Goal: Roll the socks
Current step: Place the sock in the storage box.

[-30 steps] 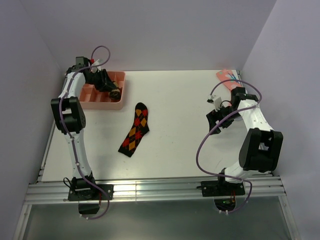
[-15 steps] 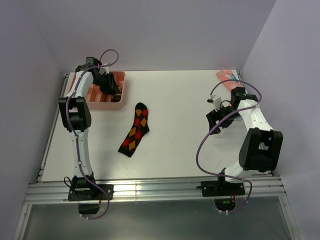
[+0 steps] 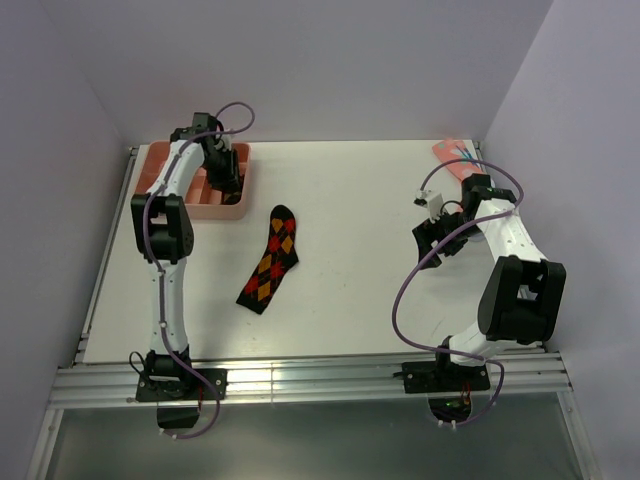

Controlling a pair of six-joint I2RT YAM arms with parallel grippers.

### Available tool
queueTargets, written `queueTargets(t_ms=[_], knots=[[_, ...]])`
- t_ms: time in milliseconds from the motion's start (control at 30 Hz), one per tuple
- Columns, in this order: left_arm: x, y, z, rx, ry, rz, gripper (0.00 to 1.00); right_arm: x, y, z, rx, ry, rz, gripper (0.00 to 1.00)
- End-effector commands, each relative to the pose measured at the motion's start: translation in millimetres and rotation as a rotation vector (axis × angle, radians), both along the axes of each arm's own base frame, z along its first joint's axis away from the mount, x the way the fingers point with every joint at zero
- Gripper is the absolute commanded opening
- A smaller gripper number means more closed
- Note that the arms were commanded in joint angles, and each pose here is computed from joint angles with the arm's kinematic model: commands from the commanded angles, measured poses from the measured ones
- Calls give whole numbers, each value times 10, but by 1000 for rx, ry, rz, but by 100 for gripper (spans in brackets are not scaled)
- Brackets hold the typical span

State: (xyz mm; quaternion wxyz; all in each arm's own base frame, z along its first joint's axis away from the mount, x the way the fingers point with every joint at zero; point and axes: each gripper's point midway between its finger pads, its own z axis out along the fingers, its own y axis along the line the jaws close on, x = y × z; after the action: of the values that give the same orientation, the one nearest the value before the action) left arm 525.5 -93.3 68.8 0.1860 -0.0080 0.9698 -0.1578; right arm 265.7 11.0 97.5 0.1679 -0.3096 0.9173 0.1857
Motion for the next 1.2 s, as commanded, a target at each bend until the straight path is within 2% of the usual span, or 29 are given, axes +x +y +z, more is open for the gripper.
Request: queueTargets(t_ms=[0,233,300,333,367,433,467,567,800,867,1167], knots=[[-11,109,-194,124,31,50,0,21,5,-1,11,-15,3,89],[18,26,-244,207,-4,75,0,-10,4,-38,7,-12,0,89],[-12,-11,-290,214,-4,74,3,-15,-1,-45,3,-13,1,89],[-3,-6,-290,224,-12,80,6,-12,-4,-45,2,-15,-1,89],[-2,-14,-291,227,-20,80,14,-12,-6,-47,0,-17,0,89],[-11,-91,-293,224,-26,68,21,-21,-8,-52,-2,-15,0,89],[1,-93,-281,246,-39,76,31,-17,-11,-49,-4,-18,0,89],[13,-145,-196,242,-72,77,42,-21,-10,-49,-4,-18,0,89],[81,-216,42,220,-155,85,54,-26,-15,-77,-7,-17,1,89],[87,-212,47,228,-155,86,68,-17,-14,-72,-5,-18,0,89],[22,-178,-50,254,-128,85,70,24,-2,-11,5,-24,0,89]])
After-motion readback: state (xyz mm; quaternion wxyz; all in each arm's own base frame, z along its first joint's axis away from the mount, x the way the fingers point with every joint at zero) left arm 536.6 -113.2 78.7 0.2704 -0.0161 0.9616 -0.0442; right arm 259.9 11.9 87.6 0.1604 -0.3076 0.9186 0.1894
